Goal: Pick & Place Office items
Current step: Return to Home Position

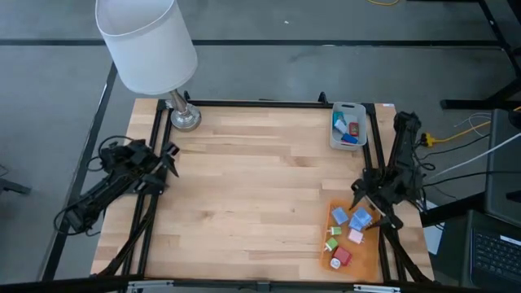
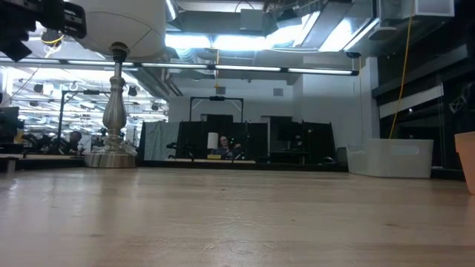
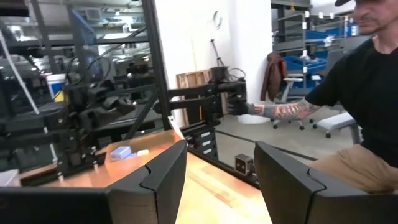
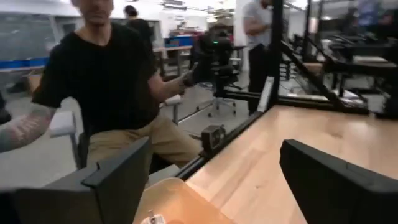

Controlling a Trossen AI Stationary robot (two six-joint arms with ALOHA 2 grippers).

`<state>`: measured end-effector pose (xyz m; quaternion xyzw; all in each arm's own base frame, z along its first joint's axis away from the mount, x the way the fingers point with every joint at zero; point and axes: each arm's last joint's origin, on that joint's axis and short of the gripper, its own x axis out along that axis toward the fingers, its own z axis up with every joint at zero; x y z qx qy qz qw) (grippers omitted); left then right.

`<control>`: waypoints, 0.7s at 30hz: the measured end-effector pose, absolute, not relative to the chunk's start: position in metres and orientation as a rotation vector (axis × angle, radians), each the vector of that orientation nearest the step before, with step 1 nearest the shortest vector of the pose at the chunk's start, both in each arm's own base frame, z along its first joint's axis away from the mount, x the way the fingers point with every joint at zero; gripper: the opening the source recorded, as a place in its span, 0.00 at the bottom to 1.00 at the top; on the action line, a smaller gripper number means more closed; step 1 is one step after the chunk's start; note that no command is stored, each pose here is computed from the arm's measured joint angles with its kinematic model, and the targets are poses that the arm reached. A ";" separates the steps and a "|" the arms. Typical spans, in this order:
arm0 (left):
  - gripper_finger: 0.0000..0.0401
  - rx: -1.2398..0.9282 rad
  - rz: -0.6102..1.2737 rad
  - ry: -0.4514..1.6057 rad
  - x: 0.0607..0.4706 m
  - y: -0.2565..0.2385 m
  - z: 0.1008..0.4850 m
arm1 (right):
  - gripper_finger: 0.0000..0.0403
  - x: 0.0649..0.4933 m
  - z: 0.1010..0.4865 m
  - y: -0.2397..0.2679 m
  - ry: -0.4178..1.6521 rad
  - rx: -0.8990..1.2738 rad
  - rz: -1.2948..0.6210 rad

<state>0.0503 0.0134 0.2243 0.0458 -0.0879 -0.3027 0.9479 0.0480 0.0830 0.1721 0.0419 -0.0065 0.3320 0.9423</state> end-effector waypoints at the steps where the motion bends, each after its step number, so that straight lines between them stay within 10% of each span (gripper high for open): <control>1: 0.46 0.091 -0.609 -0.175 0.051 0.015 0.223 | 0.86 0.048 0.172 0.084 -0.012 0.071 0.694; 21: 0.45 0.125 -0.255 -0.092 0.069 0.046 0.181 | 0.86 0.050 0.168 0.096 0.094 0.186 0.738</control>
